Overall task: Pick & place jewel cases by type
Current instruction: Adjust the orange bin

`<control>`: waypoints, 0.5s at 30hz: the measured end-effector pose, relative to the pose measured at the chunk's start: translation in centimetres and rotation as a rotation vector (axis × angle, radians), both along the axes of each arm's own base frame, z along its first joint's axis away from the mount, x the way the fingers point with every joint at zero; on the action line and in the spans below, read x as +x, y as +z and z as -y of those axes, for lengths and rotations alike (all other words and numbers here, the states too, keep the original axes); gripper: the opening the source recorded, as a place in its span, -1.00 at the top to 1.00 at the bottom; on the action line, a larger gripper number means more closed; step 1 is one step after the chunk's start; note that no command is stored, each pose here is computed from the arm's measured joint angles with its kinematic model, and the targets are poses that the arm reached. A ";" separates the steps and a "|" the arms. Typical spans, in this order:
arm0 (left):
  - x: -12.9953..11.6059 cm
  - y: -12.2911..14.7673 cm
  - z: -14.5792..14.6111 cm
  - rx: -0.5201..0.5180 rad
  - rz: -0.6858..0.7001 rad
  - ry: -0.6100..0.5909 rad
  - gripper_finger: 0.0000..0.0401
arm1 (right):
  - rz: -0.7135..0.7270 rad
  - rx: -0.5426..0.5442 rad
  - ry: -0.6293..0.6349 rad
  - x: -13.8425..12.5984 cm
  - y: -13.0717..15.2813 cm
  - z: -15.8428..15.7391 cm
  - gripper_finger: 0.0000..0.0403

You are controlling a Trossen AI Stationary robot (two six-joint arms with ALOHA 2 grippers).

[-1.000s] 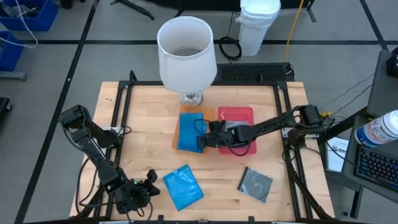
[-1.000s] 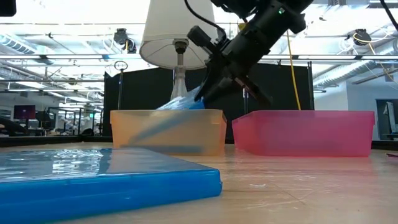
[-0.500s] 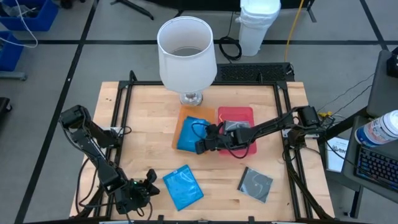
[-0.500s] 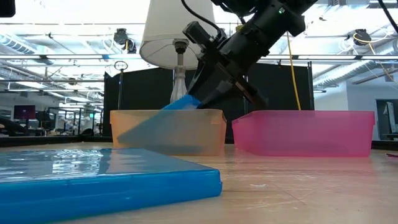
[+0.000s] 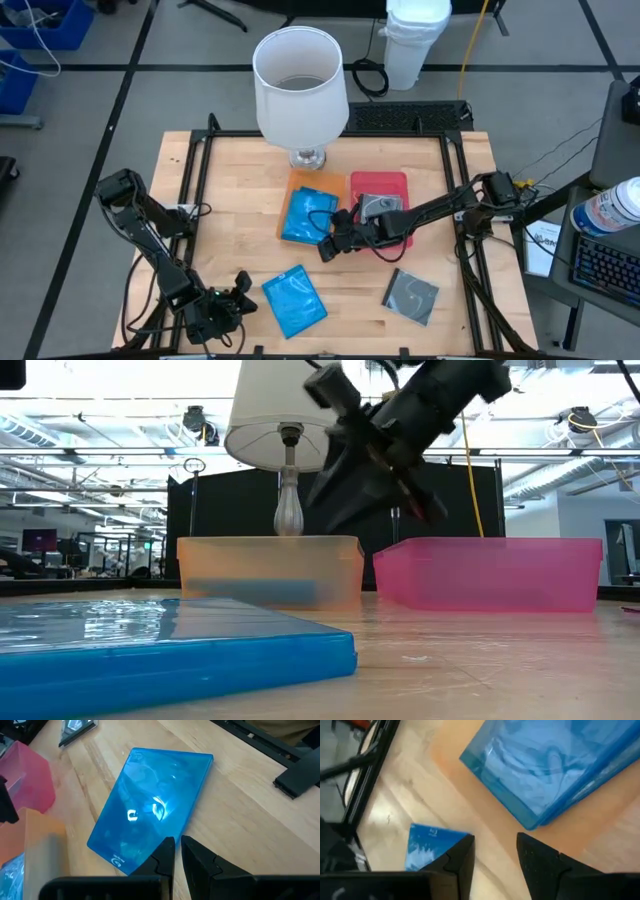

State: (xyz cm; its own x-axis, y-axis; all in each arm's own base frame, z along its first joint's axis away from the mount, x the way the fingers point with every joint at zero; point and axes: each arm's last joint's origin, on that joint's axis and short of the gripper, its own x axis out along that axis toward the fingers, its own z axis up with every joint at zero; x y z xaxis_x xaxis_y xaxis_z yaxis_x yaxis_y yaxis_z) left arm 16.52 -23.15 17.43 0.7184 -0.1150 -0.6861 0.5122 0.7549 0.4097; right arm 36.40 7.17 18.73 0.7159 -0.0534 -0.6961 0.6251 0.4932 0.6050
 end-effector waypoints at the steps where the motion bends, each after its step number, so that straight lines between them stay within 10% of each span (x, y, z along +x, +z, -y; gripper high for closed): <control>1: 0.0 0.0 0.0 -0.001 0.000 0.000 0.79 | -0.005 -0.023 0.028 -0.3 0.4 -0.2 0.36; 15: 1.1 0.6 0.1 -0.002 0.076 -0.035 0.79 | 0.398 -0.696 0.515 -3.4 8.0 -8.9 0.94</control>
